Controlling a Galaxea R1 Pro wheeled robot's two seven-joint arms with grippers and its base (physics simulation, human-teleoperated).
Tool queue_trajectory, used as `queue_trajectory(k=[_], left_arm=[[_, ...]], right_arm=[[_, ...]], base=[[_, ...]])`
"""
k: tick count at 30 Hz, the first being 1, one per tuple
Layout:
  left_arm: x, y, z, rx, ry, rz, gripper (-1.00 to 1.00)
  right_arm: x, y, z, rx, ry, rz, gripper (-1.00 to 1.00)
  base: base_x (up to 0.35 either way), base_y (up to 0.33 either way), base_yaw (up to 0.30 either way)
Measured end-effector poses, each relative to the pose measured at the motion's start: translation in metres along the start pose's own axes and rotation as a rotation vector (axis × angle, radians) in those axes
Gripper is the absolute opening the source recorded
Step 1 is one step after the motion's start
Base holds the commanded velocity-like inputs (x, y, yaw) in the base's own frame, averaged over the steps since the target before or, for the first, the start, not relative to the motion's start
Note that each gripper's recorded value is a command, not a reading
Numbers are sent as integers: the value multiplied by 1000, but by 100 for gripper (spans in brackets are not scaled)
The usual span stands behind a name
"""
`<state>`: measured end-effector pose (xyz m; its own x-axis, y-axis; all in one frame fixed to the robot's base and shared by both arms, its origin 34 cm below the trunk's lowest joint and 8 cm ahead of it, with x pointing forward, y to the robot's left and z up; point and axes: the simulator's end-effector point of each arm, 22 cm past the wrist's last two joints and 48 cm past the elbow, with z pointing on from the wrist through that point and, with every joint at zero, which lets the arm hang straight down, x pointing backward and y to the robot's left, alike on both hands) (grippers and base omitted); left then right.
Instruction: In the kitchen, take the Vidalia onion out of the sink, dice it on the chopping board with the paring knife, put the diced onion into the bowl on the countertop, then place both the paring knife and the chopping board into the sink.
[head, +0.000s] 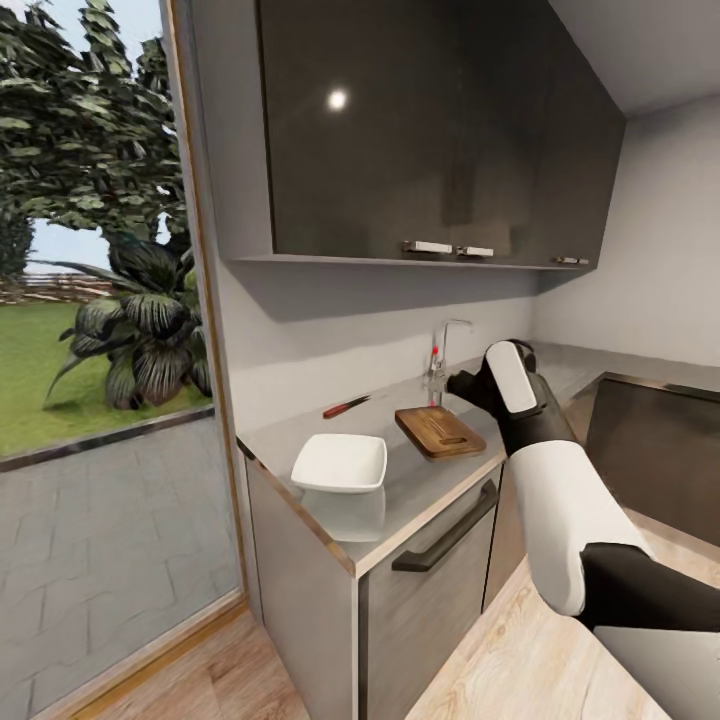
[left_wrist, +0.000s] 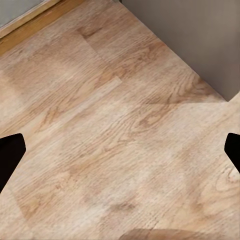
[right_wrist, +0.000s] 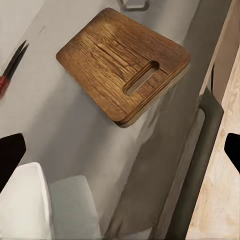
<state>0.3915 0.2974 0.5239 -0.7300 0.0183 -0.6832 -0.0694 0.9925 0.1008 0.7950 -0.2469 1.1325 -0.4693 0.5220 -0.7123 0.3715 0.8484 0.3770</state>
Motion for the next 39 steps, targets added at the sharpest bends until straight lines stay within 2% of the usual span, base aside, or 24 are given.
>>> queue_trajectory(k=[5, 11, 15, 17, 21, 30, 39], left_arm=[[0, 1, 0, -3, 0, 1, 100], [1, 1, 0, -4, 2, 1, 100], [1, 2, 0, -6, 3, -1, 100], [1, 2, 0, -6, 2, -1, 100], [1, 2, 0, -6, 2, -1, 100], [0, 2, 0, -6, 2, -1, 100], [1, 3, 0, -9, 2, -2, 100]], right_arm=[[5, 7, -1, -11, 6, -1, 100], [2, 4, 0, -4, 1, 9, 100], [-4, -9, 0, 43, -23, 48, 100], [-9, -26, -2, 120, -50, 98, 100], [-9, -38, -4, 180, -61, 128, 100], [10, -40, 7, 208, -15, 116, 100], [32, -32, 16, 212, 34, 96, 100]], base=[[0, 0, 0], [0, 0, 0], [0, 0, 0], [0, 0, 0], [0, 0, 0], [0, 0, 0], [36, 0, 0]])
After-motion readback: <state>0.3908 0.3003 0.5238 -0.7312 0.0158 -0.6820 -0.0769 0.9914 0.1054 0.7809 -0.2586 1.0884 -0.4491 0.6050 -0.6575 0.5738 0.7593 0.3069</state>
